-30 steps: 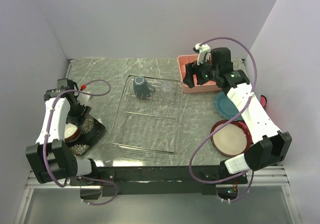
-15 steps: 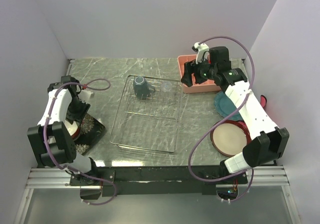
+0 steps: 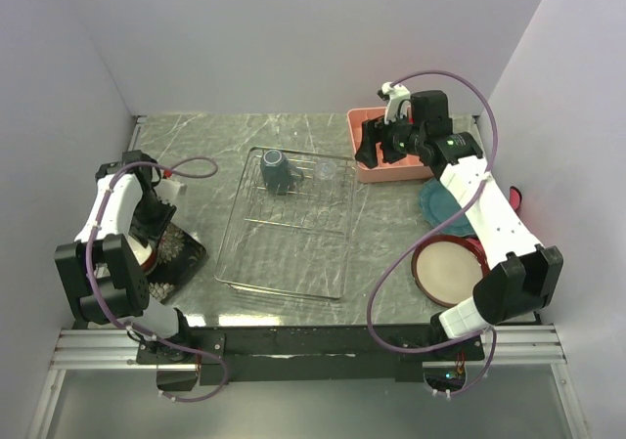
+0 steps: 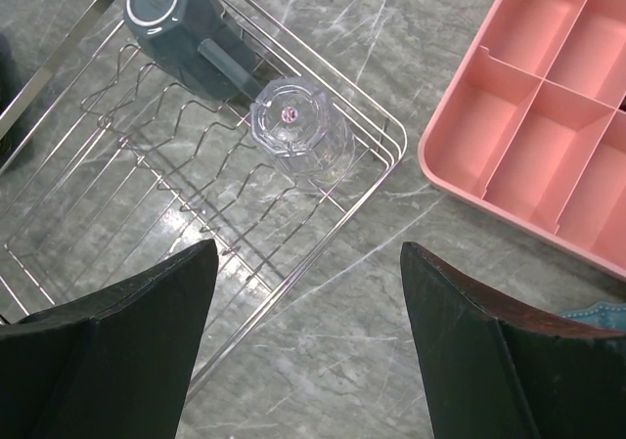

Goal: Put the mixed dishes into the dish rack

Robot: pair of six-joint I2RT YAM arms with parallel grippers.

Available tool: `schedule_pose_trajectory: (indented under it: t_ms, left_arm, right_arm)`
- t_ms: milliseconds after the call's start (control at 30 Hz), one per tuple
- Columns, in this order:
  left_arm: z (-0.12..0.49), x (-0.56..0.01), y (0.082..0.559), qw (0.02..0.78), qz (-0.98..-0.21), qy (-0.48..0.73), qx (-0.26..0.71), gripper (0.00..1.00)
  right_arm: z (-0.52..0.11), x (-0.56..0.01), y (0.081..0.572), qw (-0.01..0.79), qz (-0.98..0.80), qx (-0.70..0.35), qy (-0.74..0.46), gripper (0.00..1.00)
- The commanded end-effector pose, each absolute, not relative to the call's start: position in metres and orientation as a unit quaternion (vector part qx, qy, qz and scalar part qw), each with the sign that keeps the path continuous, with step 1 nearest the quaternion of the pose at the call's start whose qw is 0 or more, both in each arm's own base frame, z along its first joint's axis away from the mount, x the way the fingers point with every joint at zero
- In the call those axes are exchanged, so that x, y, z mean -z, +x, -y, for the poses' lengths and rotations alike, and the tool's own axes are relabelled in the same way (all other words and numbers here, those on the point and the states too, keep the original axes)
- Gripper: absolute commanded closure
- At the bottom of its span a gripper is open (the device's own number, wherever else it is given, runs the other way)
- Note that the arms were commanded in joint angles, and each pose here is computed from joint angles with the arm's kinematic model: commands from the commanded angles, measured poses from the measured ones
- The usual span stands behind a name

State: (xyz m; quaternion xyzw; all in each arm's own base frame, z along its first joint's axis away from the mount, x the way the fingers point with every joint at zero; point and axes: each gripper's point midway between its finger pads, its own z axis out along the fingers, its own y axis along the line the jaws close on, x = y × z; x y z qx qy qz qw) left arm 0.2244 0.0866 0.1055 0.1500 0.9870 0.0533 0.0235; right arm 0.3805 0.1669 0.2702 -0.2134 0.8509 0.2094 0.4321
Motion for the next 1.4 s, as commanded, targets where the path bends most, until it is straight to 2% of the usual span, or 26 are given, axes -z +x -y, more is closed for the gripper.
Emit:
schedule_pose_trajectory:
  t_ms: [0,133,333,500,733,900,1000,1100,1133,1167,1267,1300,1333,1367]
  left_arm:
    - [-0.082,-0.100,0.211,0.000,-0.988,0.146,-0.040,0.66]
    - [-0.080,-0.094,0.201,-0.017,-0.988,0.149,-0.034,0.69]
    - [-0.075,-0.097,0.204,-0.005,-0.989,0.142,-0.028,0.77]
    - [-0.072,-0.112,0.214,0.022,-0.990,0.140,-0.024,0.97]
    - [-0.069,-0.189,0.242,0.103,-0.984,0.139,-0.029,0.99]
    - [-0.060,-0.208,0.247,0.150,-0.973,0.172,-0.026,0.99]
    - [-0.025,-0.224,0.266,0.211,-0.953,0.207,0.059,0.99]
    - [0.032,-0.259,0.284,0.309,-0.893,0.269,0.186,0.99]
    - [0.046,-0.271,0.285,0.349,-0.861,0.308,0.206,0.99]
    - [0.076,-0.292,0.280,0.390,-0.811,0.333,0.283,0.99]
    - [0.114,-0.326,0.273,0.480,-0.704,0.368,0.372,0.99]
    - [0.127,-0.339,0.263,0.499,-0.674,0.379,0.392,0.99]
    - [0.137,-0.324,0.255,0.461,-0.689,0.326,0.453,0.99]
    - [0.149,-0.345,0.264,0.511,-0.629,0.378,0.447,0.99]
  right_arm:
    - [-0.169,-0.288,0.395,0.457,-0.836,-0.218,-0.210,0.17]
    - [-0.170,-0.290,0.397,0.459,-0.835,-0.220,-0.209,0.17]
    - [-0.170,-0.290,0.394,0.459,-0.835,-0.224,-0.205,0.17]
    - [-0.168,-0.288,0.393,0.458,-0.837,-0.221,-0.204,0.17]
    - [-0.166,-0.305,0.397,0.472,-0.832,-0.209,-0.205,0.18]
    - [-0.159,-0.314,0.403,0.482,-0.831,-0.186,-0.207,0.18]
    - [-0.147,-0.323,0.407,0.497,-0.831,-0.155,-0.194,0.18]
    - [-0.125,-0.328,0.412,0.513,-0.836,-0.110,-0.159,0.18]
    - [-0.118,-0.327,0.412,0.509,-0.843,-0.104,-0.136,0.16]
    - [-0.108,-0.327,0.413,0.506,-0.849,-0.092,-0.118,0.16]
    - [-0.084,-0.313,0.413,0.480,-0.870,-0.070,-0.088,0.16]
    - [-0.072,-0.310,0.413,0.476,-0.875,-0.053,-0.074,0.16]
    - [-0.065,-0.302,0.410,0.464,-0.882,-0.041,-0.072,0.16]
    - [-0.060,-0.300,0.408,0.463,-0.883,-0.033,-0.070,0.16]
